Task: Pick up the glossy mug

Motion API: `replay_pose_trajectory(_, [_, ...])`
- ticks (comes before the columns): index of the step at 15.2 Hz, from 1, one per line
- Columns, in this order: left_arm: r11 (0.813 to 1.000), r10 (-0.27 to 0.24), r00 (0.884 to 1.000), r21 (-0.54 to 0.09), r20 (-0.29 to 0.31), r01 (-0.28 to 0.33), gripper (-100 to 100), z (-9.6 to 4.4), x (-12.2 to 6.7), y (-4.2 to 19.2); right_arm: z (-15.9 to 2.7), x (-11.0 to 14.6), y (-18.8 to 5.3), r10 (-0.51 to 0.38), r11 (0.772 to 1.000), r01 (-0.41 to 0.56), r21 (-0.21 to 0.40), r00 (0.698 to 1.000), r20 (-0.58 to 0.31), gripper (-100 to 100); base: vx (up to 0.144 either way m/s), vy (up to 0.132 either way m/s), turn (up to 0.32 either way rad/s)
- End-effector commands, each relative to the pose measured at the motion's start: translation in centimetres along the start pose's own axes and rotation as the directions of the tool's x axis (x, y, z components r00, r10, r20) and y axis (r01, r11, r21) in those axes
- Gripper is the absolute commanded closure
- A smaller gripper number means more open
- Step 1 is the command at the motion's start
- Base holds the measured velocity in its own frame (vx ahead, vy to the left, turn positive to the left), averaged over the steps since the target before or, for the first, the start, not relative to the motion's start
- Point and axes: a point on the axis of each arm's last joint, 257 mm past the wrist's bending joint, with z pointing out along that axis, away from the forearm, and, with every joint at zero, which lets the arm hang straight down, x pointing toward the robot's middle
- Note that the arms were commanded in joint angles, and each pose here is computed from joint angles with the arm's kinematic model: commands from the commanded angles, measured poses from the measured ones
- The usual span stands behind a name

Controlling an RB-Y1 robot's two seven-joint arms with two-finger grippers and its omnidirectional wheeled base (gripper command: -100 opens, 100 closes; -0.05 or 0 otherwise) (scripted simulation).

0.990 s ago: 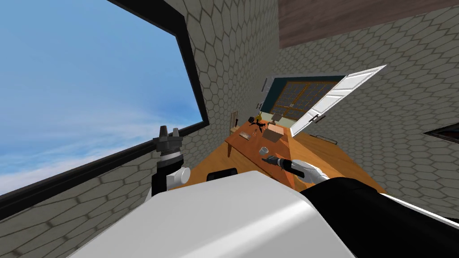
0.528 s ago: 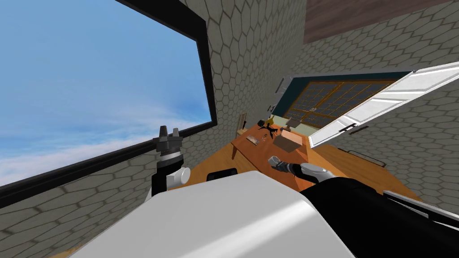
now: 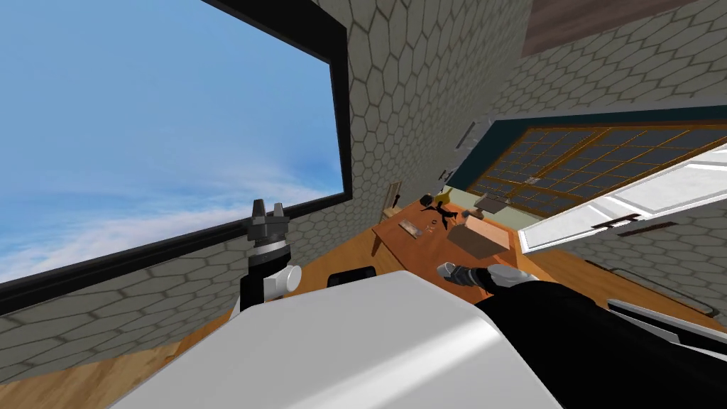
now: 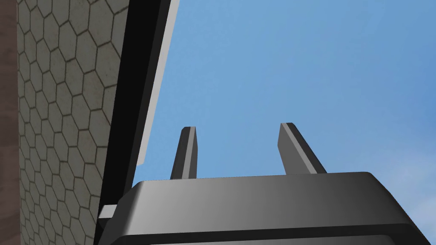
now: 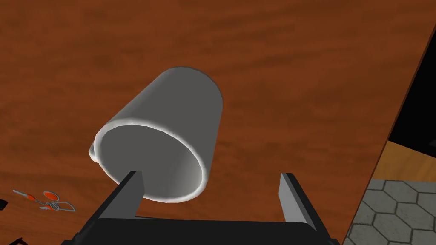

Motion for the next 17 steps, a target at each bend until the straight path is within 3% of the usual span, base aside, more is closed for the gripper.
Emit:
replay_pose_trajectory(1, [1.0, 0.0, 1.0, 0.0, 0.0, 0.0, 0, 0.0, 0.0, 0.0, -0.3, 3.2, 0.4, -0.023, 1.0, 0.022, -0.014, 0.998, -0.067, -100, 0.05, -0.003, 0.213])
replay_pose_trajectory(5, [1.0, 0.0, 1.0, 0.0, 0.0, 0.0, 0, 0.0, 0.0, 0.0, -1.2, 10.1, 2.4, -0.072, 0.995, 0.057, -0.076, 0.975, -0.208, -100, 0.072, -0.008, 0.325])
replay_pose_trajectory(7, [1.0, 0.0, 1.0, 0.0, 0.0, 0.0, 0, 0.0, 0.0, 0.0, -1.2, 10.1, 2.4, -0.072, 0.995, 0.057, -0.076, 0.975, -0.208, -100, 0.042, -0.015, 0.071])
replay_pose_trajectory(9, [1.0, 0.0, 1.0, 0.0, 0.0, 0.0, 0, 0.0, 0.0, 0.0, -1.5, 12.1, 3.3, -0.087, 0.993, 0.063, -0.102, 0.965, -0.247, -100, 0.024, -0.002, 0.086])
replay_pose_trajectory(10, [1.0, 0.0, 1.0, 0.0, 0.0, 0.0, 0, 0.0, 0.0, 0.0, -1.3, 11.1, 2.9, -0.078, 0.995, 0.059, -0.086, 0.971, -0.228, -100, 0.015, -0.005, 0.054])
replay_pose_trajectory(14, [1.0, 0.0, 1.0, 0.0, 0.0, 0.0, 0, 0.0, 0.0, 0.0, 0.6, 12.7, 5.3, -0.06, 0.995, 0.041, -0.088, 0.971, -0.233, -100, 0.008, -0.047, 0.067])
replay_pose_trajectory(15, [1.0, 0.0, 1.0, 0.0, 0.0, 0.0, 0, 0.0, 0.0, 0.0, 0.1, 12.3, 4.7, -0.064, 0.995, 0.044, -0.089, 0.971, -0.232, -100, 0.003, -0.04, 0.031])
replay_pose_trajectory(16, [1.0, 0.0, 1.0, 0.0, 0.0, 0.0, 0, 0.0, 0.0, 0.0, 0.2, 12.4, 4.8, -0.064, 0.995, 0.044, -0.088, 0.971, -0.232, 100, 0.001, -0.015, 0.004])
replay_pose_trajectory(17, [1.0, 0.0, 1.0, 0.0, 0.0, 0.0, 0, 0.0, 0.0, 0.0, 0.2, 12.4, 4.7, -0.064, 0.995, 0.045, -0.088, 0.971, -0.232, 100, 0.001, -0.007, 0.001])
